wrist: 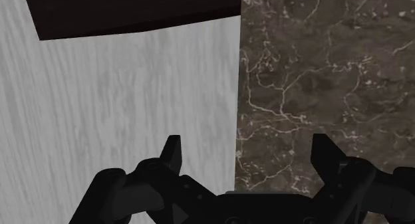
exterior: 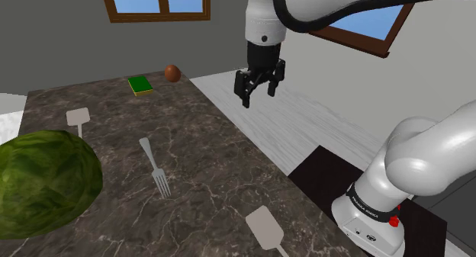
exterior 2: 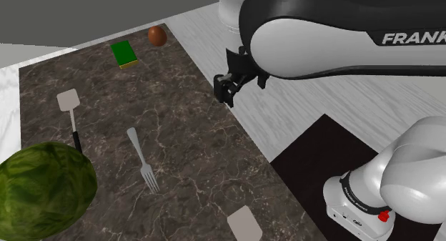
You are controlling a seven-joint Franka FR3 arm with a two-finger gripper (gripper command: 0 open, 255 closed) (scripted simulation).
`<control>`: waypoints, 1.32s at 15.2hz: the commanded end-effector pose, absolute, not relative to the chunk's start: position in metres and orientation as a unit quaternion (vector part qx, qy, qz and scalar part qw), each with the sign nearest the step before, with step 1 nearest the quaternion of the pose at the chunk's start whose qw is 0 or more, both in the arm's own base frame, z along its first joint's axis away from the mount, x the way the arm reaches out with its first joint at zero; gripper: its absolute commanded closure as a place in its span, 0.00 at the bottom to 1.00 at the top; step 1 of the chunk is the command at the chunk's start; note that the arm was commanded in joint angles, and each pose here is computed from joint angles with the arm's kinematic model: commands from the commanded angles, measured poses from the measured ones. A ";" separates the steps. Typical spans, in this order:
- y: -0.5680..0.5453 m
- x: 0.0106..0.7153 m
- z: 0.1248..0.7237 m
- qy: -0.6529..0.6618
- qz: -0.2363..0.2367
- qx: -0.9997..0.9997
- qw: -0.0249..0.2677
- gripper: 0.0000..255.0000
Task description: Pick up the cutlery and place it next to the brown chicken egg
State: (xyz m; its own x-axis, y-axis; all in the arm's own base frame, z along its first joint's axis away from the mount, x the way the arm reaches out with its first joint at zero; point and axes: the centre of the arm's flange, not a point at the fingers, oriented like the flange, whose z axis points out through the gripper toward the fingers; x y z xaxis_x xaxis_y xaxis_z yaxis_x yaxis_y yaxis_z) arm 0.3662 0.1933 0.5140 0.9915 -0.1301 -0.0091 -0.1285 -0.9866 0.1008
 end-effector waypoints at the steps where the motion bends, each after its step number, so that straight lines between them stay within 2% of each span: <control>1: 0.218 0.375 0.506 -0.064 -0.005 0.997 0.051 0.00; 20: 0.444 0.449 0.417 -0.055 0.017 0.996 0.064 0.00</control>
